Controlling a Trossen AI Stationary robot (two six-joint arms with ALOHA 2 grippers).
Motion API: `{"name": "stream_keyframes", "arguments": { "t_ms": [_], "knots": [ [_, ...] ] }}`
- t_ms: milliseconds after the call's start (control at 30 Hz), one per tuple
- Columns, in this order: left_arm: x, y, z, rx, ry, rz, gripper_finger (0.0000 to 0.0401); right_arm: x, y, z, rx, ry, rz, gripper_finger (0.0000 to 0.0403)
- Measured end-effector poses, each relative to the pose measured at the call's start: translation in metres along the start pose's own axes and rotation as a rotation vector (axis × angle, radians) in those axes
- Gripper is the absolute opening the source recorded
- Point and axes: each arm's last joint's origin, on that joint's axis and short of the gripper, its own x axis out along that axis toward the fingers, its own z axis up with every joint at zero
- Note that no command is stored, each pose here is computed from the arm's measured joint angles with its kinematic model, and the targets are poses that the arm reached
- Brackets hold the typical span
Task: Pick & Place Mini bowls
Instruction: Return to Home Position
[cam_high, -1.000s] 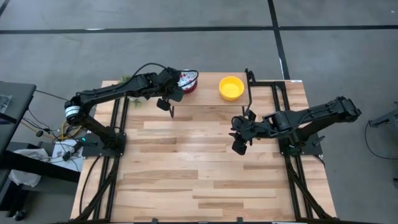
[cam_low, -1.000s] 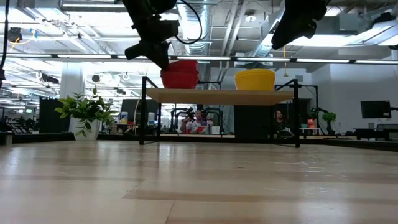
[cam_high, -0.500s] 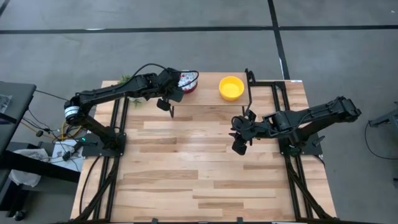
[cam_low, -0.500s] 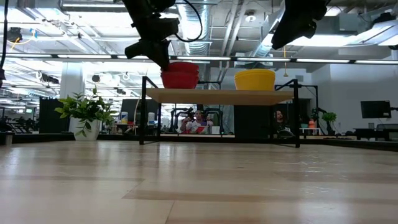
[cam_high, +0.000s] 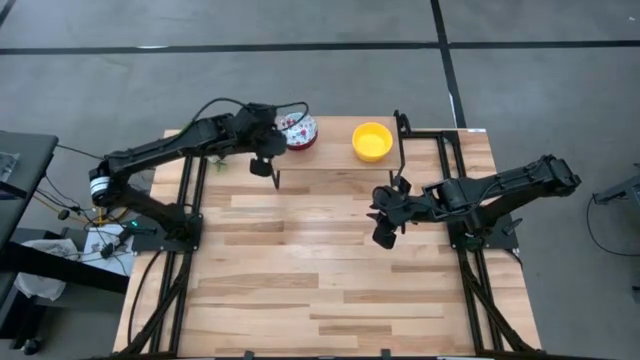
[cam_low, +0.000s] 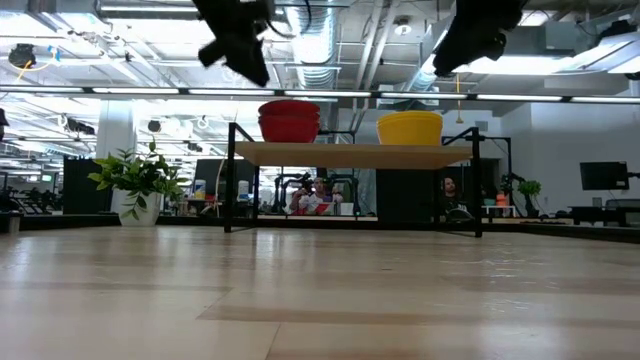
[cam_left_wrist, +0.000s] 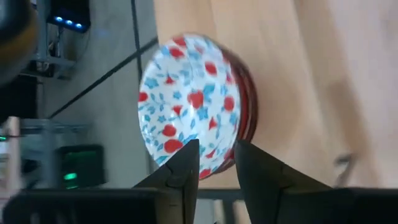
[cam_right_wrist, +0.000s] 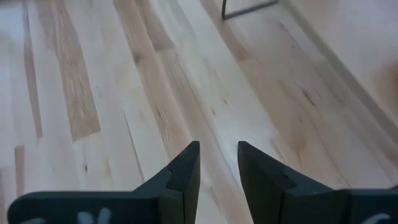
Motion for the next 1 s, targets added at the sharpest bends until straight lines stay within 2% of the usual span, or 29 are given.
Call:
{"name": "stream_keyframes", "arguments": {
  "t_ms": [233, 333, 433, 567, 667, 800, 1000],
  "knots": [
    [-0.047, 0.005, -0.007, -0.356, -0.226, -0.043, 0.0102, -0.002, 0.008, 0.014, -0.073, -0.157, 0.039, 0.0098],
    [-0.067, 0.006, -0.011, -0.488, -0.332, -0.097, 0.0102, -0.007, 0.008, 0.018, -0.107, -0.208, 0.053, 0.0098],
    [-0.085, 0.005, -0.015, -0.589, -0.427, -0.162, 0.0102, -0.017, 0.001, 0.022, -0.102, -0.258, 0.055, 0.0098],
    [-0.106, 0.002, -0.02, -0.669, -0.557, -0.271, 0.0102, -0.04, -0.012, 0.024, -0.098, -0.33, 0.062, 0.0098],
    [-0.111, -0.01, -0.029, -0.706, -0.609, -0.326, 0.0102, -0.06, -0.022, 0.023, -0.103, -0.396, 0.072, 0.0098],
    [-0.11, -0.032, -0.044, -0.799, -0.673, -0.318, 0.0102, -0.085, -0.034, 0.017, -0.103, -0.5, 0.093, 0.0098],
    [-0.104, -0.075, -0.073, -0.934, -0.802, -0.308, 0.0102, -0.095, -0.051, -0.018, -0.045, -0.629, 0.148, 0.0098]
  ]
}}
